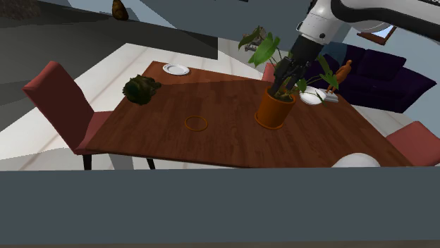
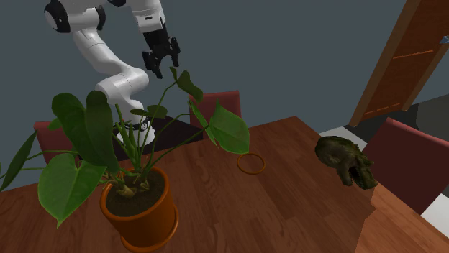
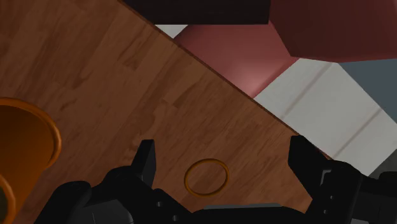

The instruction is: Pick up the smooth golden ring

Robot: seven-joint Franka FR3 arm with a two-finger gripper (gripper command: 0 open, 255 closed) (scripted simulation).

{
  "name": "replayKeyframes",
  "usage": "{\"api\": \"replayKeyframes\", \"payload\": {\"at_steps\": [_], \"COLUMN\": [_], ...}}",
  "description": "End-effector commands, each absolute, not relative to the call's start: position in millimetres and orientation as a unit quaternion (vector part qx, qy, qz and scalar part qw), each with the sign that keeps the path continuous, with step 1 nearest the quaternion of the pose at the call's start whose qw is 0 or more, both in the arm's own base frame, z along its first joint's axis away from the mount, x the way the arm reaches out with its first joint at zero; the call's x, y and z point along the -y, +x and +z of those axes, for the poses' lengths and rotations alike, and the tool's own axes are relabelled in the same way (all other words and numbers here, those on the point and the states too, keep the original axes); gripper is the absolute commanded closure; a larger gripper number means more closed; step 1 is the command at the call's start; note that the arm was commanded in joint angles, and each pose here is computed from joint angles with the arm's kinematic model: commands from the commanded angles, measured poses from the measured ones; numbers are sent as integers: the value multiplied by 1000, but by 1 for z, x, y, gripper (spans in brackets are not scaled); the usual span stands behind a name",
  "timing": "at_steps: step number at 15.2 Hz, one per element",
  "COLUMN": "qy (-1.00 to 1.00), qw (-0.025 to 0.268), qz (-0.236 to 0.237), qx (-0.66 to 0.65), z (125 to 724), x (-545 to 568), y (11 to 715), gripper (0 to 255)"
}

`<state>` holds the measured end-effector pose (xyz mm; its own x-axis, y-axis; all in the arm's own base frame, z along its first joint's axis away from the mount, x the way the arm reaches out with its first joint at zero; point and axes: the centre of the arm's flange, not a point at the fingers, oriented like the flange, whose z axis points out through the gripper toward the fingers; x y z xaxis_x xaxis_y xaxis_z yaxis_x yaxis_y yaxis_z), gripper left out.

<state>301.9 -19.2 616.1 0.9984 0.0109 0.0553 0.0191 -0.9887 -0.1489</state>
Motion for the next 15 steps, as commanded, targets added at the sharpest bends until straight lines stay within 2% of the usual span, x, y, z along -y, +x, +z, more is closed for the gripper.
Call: {"api": "replayKeyframes", "payload": {"at_steps": [1, 15], "qy": [-997, -999], "qw": [75, 46], "qz": [-27, -17], "qx": [8, -10], "z": [616, 489], "x": [19, -8], "y": [302, 437], "gripper": [0, 0]}}
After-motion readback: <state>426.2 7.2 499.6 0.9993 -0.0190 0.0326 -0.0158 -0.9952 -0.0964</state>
